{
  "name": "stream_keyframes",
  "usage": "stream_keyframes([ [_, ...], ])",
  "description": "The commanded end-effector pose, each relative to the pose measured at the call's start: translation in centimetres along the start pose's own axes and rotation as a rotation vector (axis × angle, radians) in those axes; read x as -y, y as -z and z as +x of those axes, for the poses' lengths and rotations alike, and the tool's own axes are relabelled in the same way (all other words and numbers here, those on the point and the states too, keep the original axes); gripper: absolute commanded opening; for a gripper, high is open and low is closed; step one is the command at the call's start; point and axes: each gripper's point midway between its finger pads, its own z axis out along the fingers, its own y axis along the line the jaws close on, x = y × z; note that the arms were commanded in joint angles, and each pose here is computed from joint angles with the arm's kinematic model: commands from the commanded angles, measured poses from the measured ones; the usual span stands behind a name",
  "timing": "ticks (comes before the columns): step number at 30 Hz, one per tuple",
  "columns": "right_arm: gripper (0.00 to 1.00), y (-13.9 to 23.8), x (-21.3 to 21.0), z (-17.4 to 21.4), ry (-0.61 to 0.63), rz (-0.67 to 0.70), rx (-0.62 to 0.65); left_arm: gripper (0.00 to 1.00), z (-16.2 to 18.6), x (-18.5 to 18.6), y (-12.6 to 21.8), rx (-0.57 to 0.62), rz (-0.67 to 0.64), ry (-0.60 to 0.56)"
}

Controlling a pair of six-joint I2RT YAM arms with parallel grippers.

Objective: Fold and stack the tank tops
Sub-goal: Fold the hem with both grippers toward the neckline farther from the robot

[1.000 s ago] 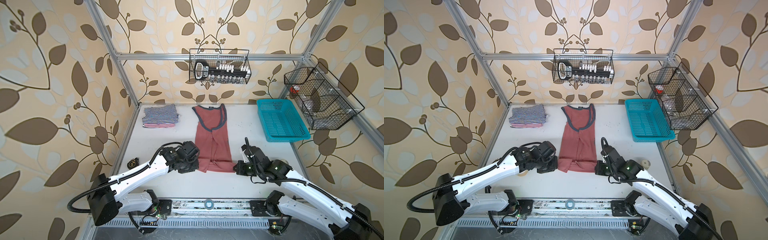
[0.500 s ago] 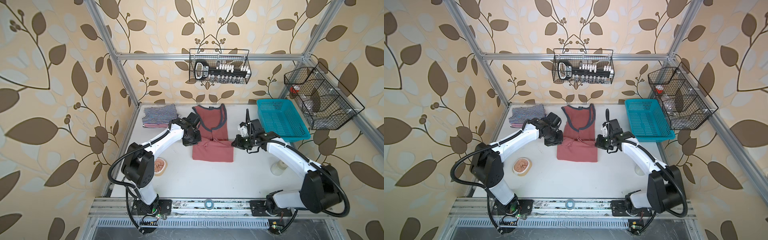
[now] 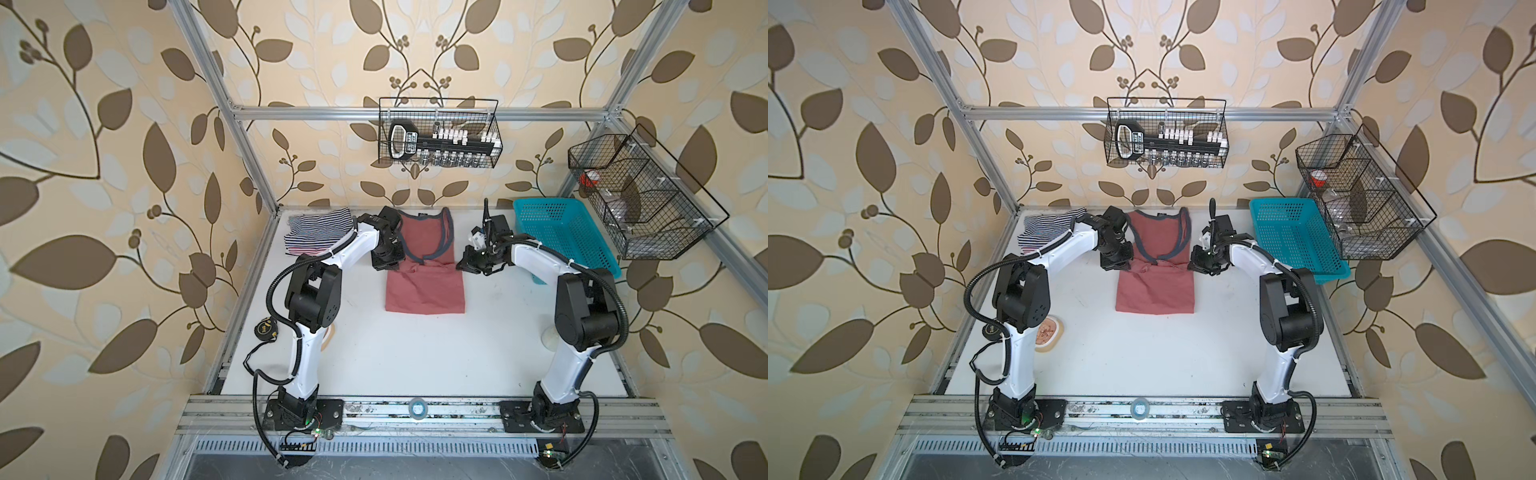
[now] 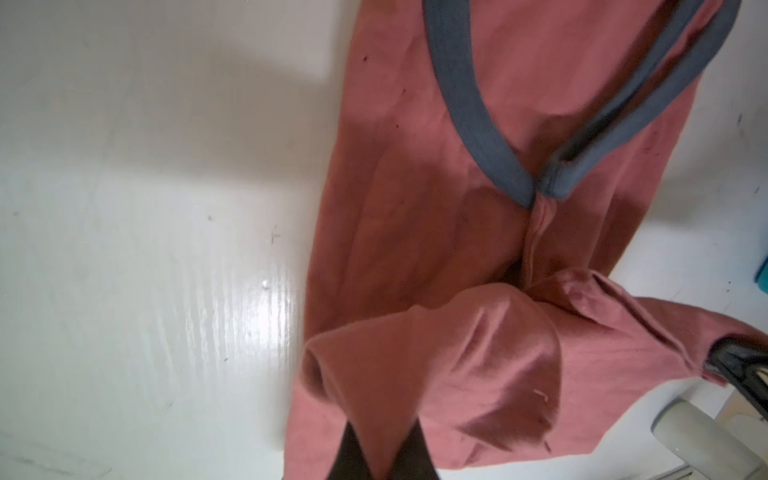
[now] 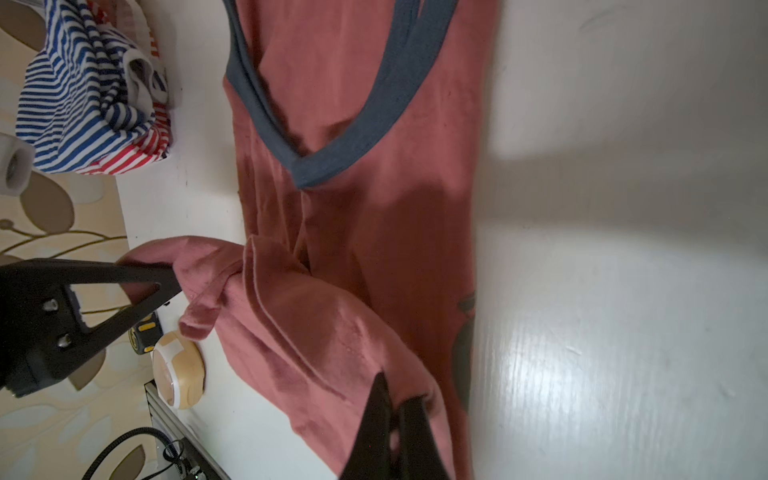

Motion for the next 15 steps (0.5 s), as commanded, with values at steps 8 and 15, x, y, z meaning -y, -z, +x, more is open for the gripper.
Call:
stream_keyframes([
  [8, 0.18, -2.8, 1.1, -3.3, -0.079, -0.072, 0.004, 0.31, -4.1, 2.3, -0.1, 0.001, 0.131, 0.018],
  [15, 0.29, -2.3, 1.0, -6.0, -0.167, -0.174, 0.071, 0.41, -6.0, 3.3, 0.4, 0.017, 0.221, 0.072],
])
